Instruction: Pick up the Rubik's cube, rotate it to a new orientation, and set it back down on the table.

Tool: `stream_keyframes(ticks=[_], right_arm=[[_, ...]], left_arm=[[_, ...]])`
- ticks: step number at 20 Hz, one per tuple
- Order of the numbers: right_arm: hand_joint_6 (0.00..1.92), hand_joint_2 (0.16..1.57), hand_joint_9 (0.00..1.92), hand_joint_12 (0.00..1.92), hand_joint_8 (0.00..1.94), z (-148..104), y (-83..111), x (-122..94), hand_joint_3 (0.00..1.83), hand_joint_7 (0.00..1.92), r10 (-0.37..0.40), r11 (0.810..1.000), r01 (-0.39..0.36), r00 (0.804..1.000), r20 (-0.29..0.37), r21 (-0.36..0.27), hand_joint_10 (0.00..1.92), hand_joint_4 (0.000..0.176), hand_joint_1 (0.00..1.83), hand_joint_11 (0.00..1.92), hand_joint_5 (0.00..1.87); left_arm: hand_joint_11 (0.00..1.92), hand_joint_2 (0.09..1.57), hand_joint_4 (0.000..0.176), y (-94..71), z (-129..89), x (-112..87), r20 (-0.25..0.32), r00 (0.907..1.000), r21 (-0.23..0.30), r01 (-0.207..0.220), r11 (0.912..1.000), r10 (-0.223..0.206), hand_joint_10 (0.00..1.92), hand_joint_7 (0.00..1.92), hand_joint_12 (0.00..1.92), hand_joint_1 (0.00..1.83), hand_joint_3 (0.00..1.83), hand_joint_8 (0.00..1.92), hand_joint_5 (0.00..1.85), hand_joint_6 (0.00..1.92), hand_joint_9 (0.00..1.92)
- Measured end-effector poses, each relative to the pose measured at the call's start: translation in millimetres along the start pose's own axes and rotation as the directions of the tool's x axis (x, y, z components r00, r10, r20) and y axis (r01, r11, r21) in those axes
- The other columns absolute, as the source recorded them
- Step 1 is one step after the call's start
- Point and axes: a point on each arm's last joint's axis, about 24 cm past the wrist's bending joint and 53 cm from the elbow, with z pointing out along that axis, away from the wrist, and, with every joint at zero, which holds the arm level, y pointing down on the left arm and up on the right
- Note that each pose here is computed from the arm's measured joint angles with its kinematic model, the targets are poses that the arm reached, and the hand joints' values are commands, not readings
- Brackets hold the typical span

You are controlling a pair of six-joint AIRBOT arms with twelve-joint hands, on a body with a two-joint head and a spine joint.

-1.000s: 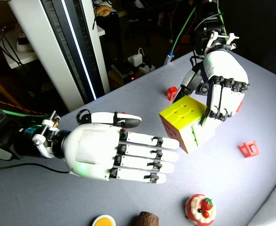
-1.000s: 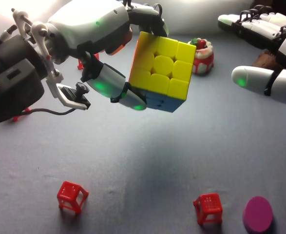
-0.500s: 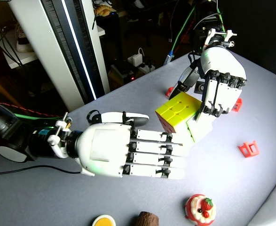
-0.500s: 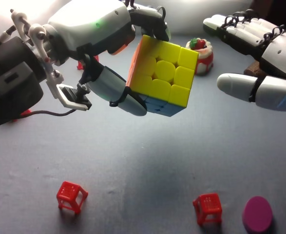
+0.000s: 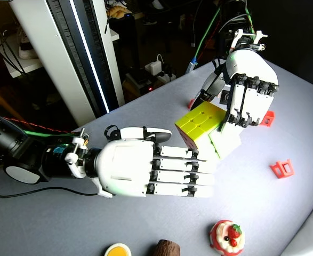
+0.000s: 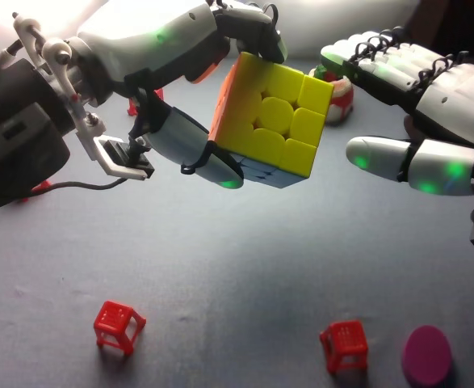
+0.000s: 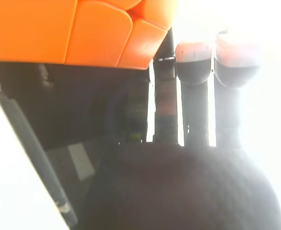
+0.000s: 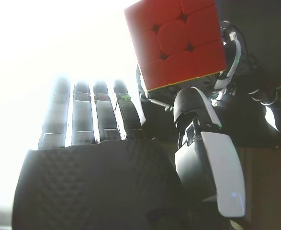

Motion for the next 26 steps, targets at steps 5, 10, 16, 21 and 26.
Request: stream_keyframes(ticks=[5,10,16,21,26], right_arm=[[0.02,1.36,0.17,0.81,0.03,0.1,2.3,4.3,0.00,0.18,-0.012,1.000,0.012,1.000,-0.017,-0.010,0.10,0.000,0.00,0.00,0.16],[0.00,1.38,0.19,1.02,0.01,0.1,5.7,9.1,0.00,0.15,-0.015,1.000,0.014,0.999,-0.030,-0.019,0.22,0.000,0.00,0.00,0.09],[0.00,1.38,0.00,0.68,0.00,-0.7,15.1,16.0,0.00,0.12,0.004,0.999,-0.006,0.999,-0.039,-0.033,0.59,0.000,0.00,0.00,0.07],[0.02,1.37,0.00,0.51,0.01,-3.6,44.2,28.1,0.00,0.14,0.004,0.993,-0.011,0.998,-0.062,-0.120,0.52,0.000,0.00,0.00,0.09],[0.05,1.38,0.00,1.02,0.03,-8.8,60.1,33.0,0.00,0.17,-0.007,0.986,-0.007,0.997,-0.081,-0.164,0.74,0.000,0.00,0.00,0.14]], left_arm=[[1.23,0.63,0.000,-1.7,0.0,-1.1,0.005,1.0000,0.007,0.004,1.0000,-0.004,1.92,0.97,1.92,1.21,1.34,1.86,0.82,1.72,1.15],[1.31,0.63,0.000,-1.4,-0.5,-1.4,0.005,1.0000,0.007,0.003,1.0000,-0.003,1.92,0.99,1.92,1.21,1.39,1.90,0.82,1.76,1.22],[1.28,0.64,0.000,-0.6,-2.0,-5.5,0.014,0.9999,0.005,0.004,1.0000,-0.004,1.92,0.98,1.92,1.22,1.33,1.87,0.82,1.69,1.19],[1.22,0.63,0.000,6.9,-3.3,-8.1,0.025,0.9997,-0.019,0.009,0.9998,-0.008,1.92,0.96,1.92,1.22,1.31,1.89,0.86,1.59,1.14],[0.86,0.85,0.000,6.7,-3.5,-10.0,0.035,0.9992,-0.017,0.018,0.9997,-0.018,1.91,0.63,1.92,1.33,0.91,1.78,0.89,1.51,0.60]])
